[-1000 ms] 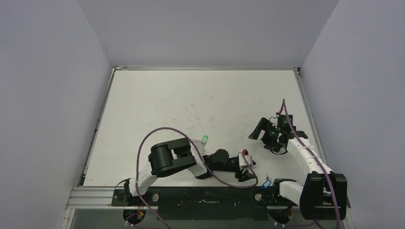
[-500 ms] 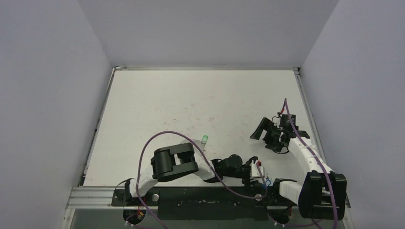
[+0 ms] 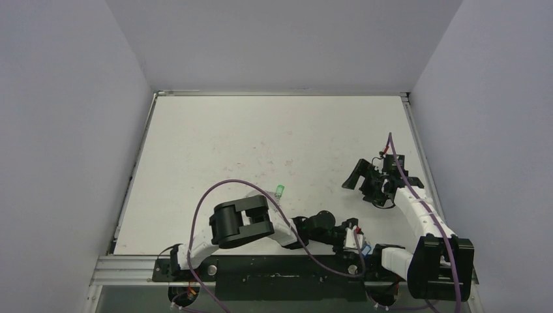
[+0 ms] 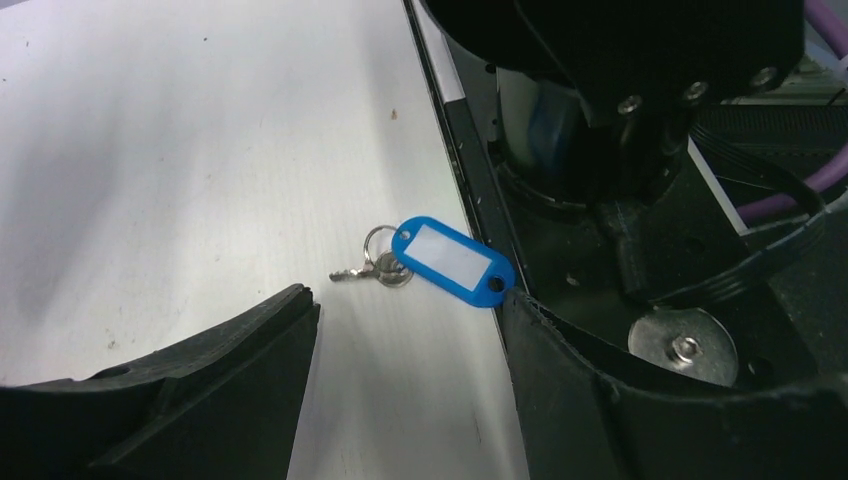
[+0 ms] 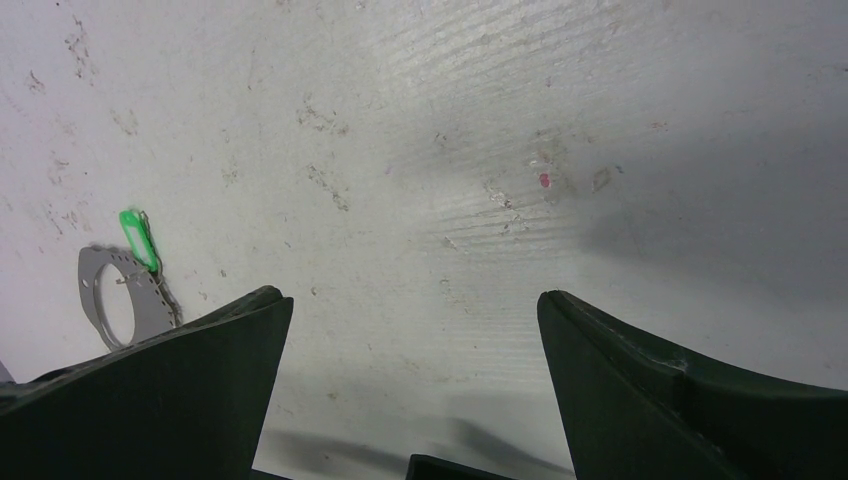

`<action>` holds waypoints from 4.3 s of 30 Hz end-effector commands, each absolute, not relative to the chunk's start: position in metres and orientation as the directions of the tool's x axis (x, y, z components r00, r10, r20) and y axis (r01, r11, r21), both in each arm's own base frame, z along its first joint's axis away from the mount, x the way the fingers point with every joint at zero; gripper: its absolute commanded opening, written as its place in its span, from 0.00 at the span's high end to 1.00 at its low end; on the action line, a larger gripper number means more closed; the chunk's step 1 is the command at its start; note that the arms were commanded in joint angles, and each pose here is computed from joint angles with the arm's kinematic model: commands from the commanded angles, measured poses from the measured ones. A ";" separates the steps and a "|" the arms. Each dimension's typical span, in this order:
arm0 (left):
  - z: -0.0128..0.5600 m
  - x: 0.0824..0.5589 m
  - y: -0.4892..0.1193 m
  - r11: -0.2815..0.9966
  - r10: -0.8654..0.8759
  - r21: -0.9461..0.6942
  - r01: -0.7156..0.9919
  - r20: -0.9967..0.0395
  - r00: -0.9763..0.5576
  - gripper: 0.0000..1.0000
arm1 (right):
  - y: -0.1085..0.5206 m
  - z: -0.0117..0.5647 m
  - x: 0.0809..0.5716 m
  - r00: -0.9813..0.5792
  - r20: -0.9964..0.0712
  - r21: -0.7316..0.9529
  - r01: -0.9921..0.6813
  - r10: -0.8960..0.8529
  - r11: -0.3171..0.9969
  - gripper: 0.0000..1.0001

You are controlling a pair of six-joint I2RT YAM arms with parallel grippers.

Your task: Put the keys on the keyring

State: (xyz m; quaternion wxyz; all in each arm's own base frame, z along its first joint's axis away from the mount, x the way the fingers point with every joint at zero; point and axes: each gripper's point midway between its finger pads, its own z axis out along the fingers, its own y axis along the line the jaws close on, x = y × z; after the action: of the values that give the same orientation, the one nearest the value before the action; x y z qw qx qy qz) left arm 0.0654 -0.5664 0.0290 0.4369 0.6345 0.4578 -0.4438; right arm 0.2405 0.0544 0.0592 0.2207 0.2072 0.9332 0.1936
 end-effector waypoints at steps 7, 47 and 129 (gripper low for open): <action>0.025 0.066 -0.583 -0.160 0.208 0.138 0.977 -0.963 0.170 0.35 | 0.038 0.089 0.260 -0.782 -0.437 0.401 0.273 0.444 0.875 0.00; 0.027 0.220 -0.547 0.387 0.211 0.092 0.917 -0.977 0.009 0.65 | 0.022 0.124 0.249 -0.740 -0.518 0.336 0.284 0.428 0.898 0.00; 0.067 0.190 -0.201 0.831 0.062 -0.323 0.454 -0.756 -0.651 0.42 | 0.300 0.051 0.226 -0.902 -0.425 0.563 -0.196 0.078 0.803 0.50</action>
State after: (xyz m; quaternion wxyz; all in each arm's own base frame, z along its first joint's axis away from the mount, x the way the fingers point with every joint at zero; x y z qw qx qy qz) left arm 0.1958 -0.2001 0.0625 0.4035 0.1698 0.8698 -0.2274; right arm 0.2216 0.2643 0.0477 0.2177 -0.0371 0.9391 0.2633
